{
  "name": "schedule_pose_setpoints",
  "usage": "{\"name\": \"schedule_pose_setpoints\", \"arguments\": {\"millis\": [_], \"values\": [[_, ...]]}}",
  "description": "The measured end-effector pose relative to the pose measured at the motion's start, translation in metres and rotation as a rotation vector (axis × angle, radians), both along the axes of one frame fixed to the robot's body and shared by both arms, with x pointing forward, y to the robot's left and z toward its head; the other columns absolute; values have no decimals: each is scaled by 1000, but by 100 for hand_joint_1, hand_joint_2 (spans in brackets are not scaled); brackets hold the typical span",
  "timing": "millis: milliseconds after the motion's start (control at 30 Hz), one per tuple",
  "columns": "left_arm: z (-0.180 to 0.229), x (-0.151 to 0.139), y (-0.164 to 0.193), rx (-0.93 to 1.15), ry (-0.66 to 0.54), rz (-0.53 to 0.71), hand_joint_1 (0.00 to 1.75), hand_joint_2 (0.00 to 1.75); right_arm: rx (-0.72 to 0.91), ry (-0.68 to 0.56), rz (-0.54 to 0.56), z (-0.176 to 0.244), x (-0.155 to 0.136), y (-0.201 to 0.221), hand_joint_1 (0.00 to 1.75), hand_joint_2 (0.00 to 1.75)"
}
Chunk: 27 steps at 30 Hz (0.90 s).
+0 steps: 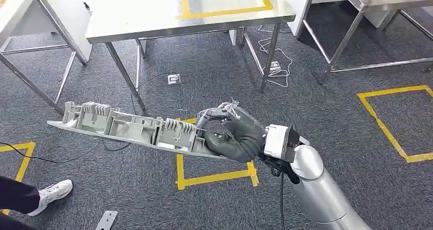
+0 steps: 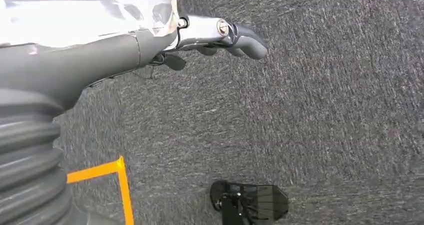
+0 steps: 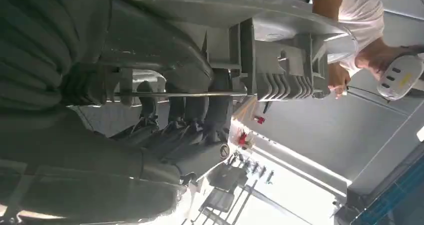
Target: Take the parts from the cabinet and place them on the table.
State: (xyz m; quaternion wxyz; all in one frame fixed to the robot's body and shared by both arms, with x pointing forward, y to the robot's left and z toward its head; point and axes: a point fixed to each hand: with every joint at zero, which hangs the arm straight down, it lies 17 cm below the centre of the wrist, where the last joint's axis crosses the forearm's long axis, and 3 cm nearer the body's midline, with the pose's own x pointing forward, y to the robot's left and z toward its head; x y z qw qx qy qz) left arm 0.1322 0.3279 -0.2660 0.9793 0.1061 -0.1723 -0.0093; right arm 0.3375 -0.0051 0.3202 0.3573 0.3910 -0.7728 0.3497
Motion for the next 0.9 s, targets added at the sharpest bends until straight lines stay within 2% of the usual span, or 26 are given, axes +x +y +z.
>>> {"name": "schedule_pose_setpoints", "arguments": {"millis": [900], "values": [[-2, -7, 3, -3, 3, 36, 0, 175, 9, 5, 11, 0, -1, 0, 175, 175]]}}
